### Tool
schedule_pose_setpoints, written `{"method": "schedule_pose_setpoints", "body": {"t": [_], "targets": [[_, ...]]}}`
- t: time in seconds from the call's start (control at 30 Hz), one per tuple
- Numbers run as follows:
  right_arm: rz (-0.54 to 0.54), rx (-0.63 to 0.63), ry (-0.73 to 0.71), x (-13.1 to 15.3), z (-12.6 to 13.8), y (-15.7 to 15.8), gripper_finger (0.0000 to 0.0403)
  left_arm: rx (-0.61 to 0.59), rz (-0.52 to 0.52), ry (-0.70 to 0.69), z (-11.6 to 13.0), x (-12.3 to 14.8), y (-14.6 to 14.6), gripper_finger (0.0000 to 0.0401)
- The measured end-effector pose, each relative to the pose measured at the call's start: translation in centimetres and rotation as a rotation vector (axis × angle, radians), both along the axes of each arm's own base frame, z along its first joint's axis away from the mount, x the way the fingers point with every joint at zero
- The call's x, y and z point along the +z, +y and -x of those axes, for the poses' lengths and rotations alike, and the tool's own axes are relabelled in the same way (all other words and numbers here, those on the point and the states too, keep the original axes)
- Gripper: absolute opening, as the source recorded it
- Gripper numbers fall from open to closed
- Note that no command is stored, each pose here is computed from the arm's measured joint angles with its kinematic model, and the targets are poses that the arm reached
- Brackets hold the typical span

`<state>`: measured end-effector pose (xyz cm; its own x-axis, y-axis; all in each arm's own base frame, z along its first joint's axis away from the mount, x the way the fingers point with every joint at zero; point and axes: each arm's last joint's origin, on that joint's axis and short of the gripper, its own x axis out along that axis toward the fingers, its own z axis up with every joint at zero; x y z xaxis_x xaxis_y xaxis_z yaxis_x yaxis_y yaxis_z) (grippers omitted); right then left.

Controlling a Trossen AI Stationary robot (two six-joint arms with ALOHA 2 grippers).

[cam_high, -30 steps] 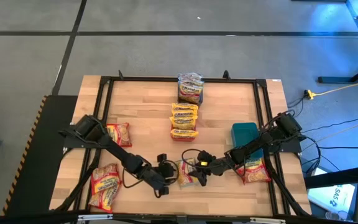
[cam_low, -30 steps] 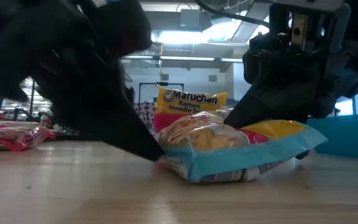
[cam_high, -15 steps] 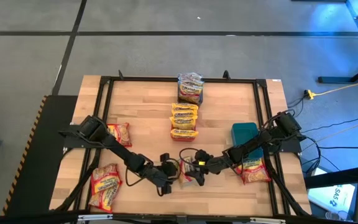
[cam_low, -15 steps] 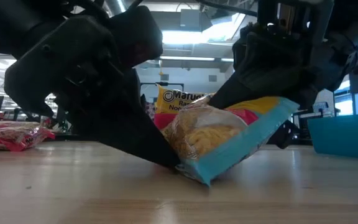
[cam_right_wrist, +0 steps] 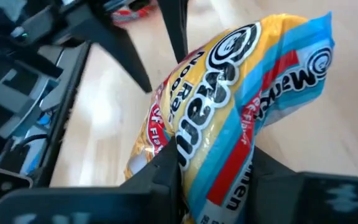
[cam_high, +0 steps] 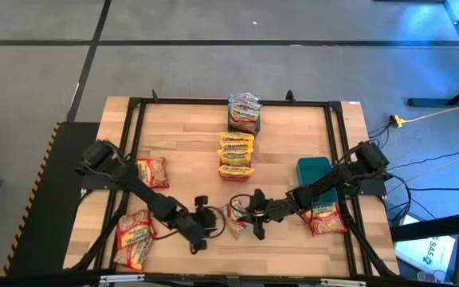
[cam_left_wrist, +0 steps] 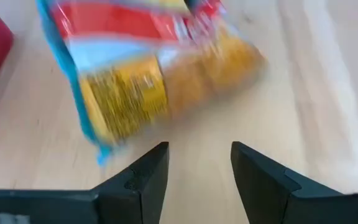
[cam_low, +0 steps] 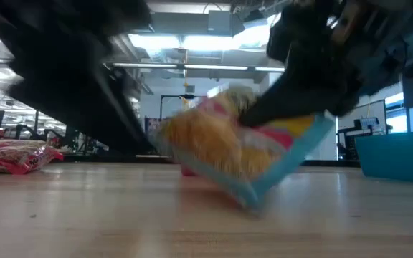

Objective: Sort Maruchan noodles
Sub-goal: Put the blue noodle pack into the black bin

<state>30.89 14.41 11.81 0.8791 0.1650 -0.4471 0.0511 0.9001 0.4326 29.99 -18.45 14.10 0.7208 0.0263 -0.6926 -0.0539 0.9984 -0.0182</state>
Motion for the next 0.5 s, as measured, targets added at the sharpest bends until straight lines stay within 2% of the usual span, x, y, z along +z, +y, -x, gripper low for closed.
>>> {"method": "schedule_pose_setpoints", "body": {"t": [0.17, 0.27, 0.4, 0.5], "targets": [[0.102, 0.028, -0.050, 2.7, 0.2, -1.1, 0.0080, -0.089, -0.051, 0.021, 1.9, 1.4, -0.2, 0.0170], [0.180, 0.017, -0.055, 5.1, 0.5, -2.7, 0.0081, -0.122, -0.009, -0.007, 3.0, 1.4, 0.7, 0.0170], [0.304, -0.021, -0.049, 9.2, 0.8, -5.5, 0.0082, -0.147, 0.072, -0.154, 4.1, 1.1, 2.2, 0.0170], [0.440, -0.069, -0.016, 12.5, 1.0, -8.0, 0.0082, -0.140, 0.124, -0.248, 4.6, 0.7, 3.3, 0.0170]]}}
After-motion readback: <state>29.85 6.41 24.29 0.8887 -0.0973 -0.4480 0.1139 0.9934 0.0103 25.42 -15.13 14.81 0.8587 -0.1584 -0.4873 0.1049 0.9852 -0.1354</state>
